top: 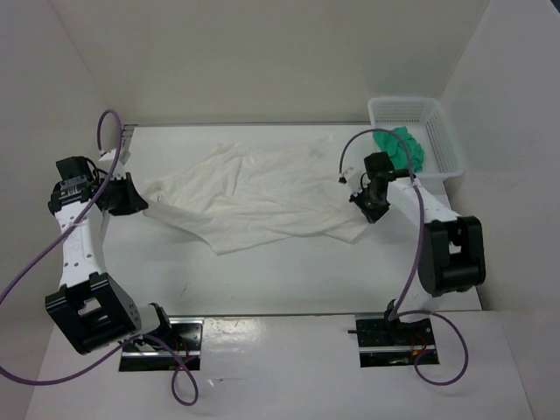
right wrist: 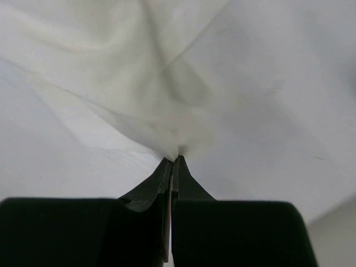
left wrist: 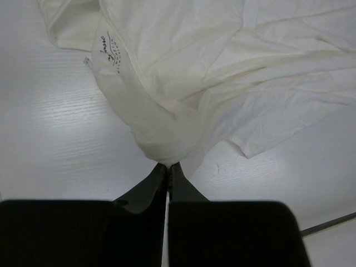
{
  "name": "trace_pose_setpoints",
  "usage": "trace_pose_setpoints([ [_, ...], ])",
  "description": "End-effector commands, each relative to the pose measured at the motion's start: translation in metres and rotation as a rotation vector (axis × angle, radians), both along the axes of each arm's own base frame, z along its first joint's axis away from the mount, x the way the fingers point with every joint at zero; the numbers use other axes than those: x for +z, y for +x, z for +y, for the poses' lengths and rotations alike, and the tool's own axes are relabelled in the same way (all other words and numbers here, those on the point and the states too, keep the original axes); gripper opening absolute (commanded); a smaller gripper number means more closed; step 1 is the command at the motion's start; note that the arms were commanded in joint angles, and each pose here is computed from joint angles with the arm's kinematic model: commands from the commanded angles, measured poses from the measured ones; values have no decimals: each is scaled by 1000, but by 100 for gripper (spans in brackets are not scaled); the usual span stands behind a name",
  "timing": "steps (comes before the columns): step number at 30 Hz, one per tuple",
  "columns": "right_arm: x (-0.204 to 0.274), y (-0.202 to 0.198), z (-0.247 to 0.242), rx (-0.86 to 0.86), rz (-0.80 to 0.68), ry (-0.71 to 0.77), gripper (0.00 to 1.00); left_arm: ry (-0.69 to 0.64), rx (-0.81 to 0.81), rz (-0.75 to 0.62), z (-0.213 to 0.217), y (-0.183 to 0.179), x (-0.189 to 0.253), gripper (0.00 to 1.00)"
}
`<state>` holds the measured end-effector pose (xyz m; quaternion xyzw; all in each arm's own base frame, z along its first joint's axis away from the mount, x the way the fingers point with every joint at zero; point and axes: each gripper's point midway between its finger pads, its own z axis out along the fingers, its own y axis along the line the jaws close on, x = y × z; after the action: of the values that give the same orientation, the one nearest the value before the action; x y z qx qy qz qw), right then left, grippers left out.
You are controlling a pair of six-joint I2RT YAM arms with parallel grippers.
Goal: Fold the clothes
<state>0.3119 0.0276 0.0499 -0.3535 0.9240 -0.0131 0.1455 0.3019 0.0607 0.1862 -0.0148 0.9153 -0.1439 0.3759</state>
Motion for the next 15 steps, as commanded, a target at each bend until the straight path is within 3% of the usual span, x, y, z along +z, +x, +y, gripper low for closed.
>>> trace_pose_setpoints([
  [1,134,45,-3,-37,-397,5,0,51,-34,-55,-4,8,32,0],
  [2,182,48,-2,-40,-509,23,0,68,-53,-64,-8,9,39,0],
  [8,306,43,7,-10,-842,56,0,91,-89,-60,-8,20,69,0],
  [11,325,48,5,-28,-923,46,0,78,-79,-28,8,25,62,0],
  [15,339,48,-3,-71,-964,28,0,-78,-85,41,29,23,45,0],
])
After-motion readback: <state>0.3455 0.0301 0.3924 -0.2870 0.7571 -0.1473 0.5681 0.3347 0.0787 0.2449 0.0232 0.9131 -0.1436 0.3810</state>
